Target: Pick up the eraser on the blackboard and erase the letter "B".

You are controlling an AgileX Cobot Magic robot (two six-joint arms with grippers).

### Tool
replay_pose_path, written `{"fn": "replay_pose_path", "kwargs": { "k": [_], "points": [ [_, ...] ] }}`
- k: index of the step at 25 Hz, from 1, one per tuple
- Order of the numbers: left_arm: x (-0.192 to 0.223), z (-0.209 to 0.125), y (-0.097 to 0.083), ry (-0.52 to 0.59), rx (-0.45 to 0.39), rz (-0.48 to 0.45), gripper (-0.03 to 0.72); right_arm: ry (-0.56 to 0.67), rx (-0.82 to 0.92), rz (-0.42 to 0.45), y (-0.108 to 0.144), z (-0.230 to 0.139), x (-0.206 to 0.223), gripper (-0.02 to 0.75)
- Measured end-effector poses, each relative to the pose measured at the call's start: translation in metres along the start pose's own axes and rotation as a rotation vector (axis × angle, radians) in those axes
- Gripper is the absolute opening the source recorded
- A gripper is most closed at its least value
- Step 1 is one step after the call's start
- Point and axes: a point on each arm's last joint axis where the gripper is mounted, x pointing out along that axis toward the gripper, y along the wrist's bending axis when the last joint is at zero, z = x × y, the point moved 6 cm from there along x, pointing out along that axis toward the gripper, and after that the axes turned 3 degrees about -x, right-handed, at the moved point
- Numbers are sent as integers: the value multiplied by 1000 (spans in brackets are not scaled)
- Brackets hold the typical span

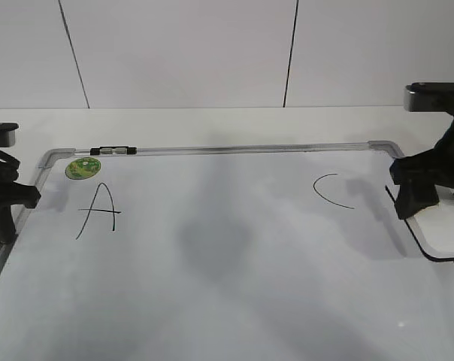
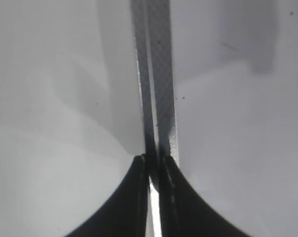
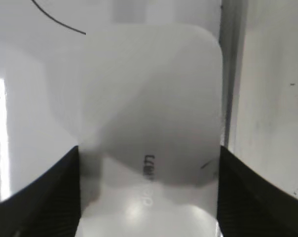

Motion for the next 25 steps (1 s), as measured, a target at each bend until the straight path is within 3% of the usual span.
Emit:
{"fn": "replay_pose_path", "kwargs": {
  "k": [7,25],
  "points": [
    [0,0,0,0,0,0,13,-2,14,-34,-16,6,15,546],
    [0,0,0,2,-3,-2,13,9,-28,-35,-19,14,45,546]
  ]
}}
